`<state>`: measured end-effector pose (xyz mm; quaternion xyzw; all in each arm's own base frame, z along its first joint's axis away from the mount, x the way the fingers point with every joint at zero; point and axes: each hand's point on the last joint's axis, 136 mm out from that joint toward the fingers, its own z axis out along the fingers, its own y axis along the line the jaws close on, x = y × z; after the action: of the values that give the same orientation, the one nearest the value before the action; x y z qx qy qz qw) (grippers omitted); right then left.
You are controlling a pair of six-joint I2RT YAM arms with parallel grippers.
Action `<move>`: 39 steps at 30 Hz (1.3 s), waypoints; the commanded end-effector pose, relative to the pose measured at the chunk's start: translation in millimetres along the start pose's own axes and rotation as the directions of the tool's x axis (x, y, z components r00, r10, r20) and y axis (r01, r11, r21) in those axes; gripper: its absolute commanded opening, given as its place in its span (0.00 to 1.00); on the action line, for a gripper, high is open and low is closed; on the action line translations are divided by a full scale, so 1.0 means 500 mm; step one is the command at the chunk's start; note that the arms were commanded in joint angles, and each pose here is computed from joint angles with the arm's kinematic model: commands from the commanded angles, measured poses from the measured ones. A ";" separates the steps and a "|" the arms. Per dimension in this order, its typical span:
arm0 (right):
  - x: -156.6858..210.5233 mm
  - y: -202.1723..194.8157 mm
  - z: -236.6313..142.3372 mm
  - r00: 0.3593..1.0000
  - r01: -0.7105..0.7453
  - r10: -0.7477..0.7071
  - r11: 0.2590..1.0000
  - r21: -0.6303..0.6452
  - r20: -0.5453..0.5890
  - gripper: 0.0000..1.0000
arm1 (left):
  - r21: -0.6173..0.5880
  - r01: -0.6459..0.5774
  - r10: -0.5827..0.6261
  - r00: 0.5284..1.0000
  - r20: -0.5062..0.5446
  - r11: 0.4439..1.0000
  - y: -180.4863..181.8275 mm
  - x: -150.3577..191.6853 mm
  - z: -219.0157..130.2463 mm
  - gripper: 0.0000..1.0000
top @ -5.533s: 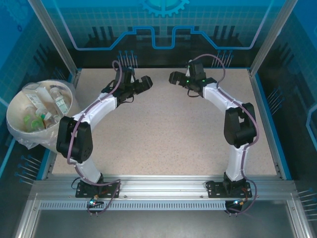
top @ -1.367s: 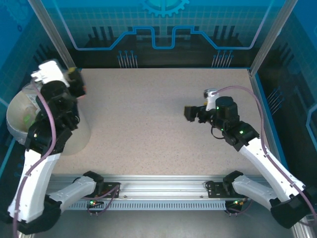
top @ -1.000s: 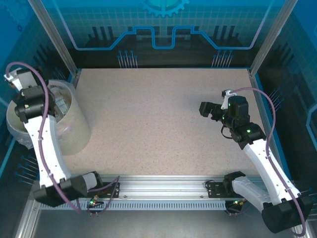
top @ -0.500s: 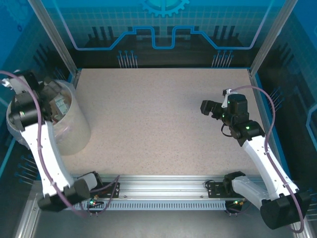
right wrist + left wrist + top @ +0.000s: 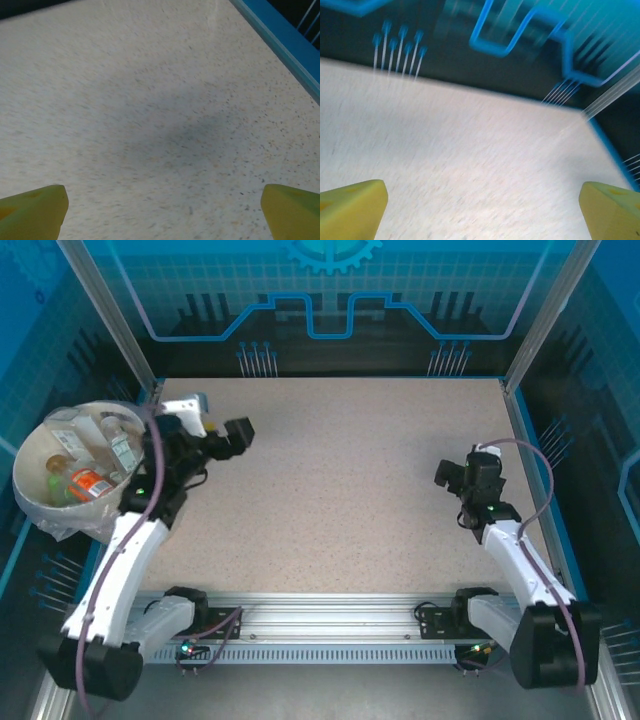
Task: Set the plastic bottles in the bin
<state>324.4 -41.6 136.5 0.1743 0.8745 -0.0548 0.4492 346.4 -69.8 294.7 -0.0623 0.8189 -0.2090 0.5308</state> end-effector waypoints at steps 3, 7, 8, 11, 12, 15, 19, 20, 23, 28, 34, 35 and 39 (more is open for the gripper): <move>0.015 0.017 0.082 0.994 0.106 -0.103 0.992 -0.068 0.034 1.00 | -0.175 -0.154 0.168 0.984 0.066 0.972 0.101 0.047 0.052 0.99; 0.012 0.069 0.111 0.991 0.121 -0.111 0.976 -0.178 0.069 1.00 | -0.279 -0.149 0.155 0.988 0.001 0.949 0.194 0.111 0.083 0.99; 0.002 0.080 0.112 0.988 0.135 -0.117 0.973 -0.189 0.104 1.00 | -0.290 -0.136 0.139 0.990 -0.009 0.947 0.212 0.125 0.088 0.99; -0.014 0.110 0.116 0.969 0.207 -0.172 0.956 -0.207 0.175 1.00 | -0.319 -0.115 0.108 0.993 -0.040 0.941 0.259 0.166 0.103 0.99; -0.017 0.122 0.117 0.960 0.239 -0.197 0.947 -0.217 0.199 1.00 | -0.320 -0.124 0.112 0.992 -0.055 0.939 0.269 0.179 0.109 0.99; 0.012 0.159 0.117 0.932 0.321 -0.249 0.904 -0.283 0.263 1.00 | -0.299 -0.177 0.176 0.984 -0.031 0.938 0.280 0.204 0.126 0.99; 0.023 0.170 0.129 0.925 0.344 -0.271 0.895 -0.283 0.267 1.00 | -0.275 -0.199 0.219 0.975 0.042 0.940 0.285 0.215 0.141 0.99; 0.023 0.170 0.127 0.924 0.344 -0.270 0.895 -0.283 0.270 1.00 | -0.277 -0.199 0.219 0.975 0.045 0.940 0.290 0.218 0.146 0.99; 0.023 0.171 0.127 0.923 0.346 -0.271 0.895 -0.282 0.272 1.00 | -0.259 -0.196 0.218 0.974 0.058 0.946 0.289 0.212 0.163 0.99; 0.024 0.170 0.127 0.924 0.346 -0.271 0.895 -0.283 0.270 1.00 | -0.224 -0.215 0.239 0.967 0.087 0.950 0.299 0.247 0.189 0.99; 0.024 0.173 0.127 0.920 0.354 -0.280 0.893 -0.279 0.272 1.00 | -0.366 -0.189 0.240 0.966 0.097 0.911 0.329 0.239 0.176 0.99; 0.024 0.173 0.128 0.921 0.353 -0.279 0.893 -0.279 0.272 1.00 | -0.366 -0.196 0.246 0.964 0.097 0.910 0.326 0.238 0.178 0.99; 0.027 0.177 0.127 0.922 0.355 -0.278 0.885 -0.300 0.271 1.00 | -0.365 -0.196 0.246 0.965 0.094 0.910 0.326 0.239 0.178 0.99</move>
<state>393.6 22.9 85.9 -0.0460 0.8419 0.0013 0.5377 386.2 9.1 81.5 -0.0742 0.8226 -0.0109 0.5637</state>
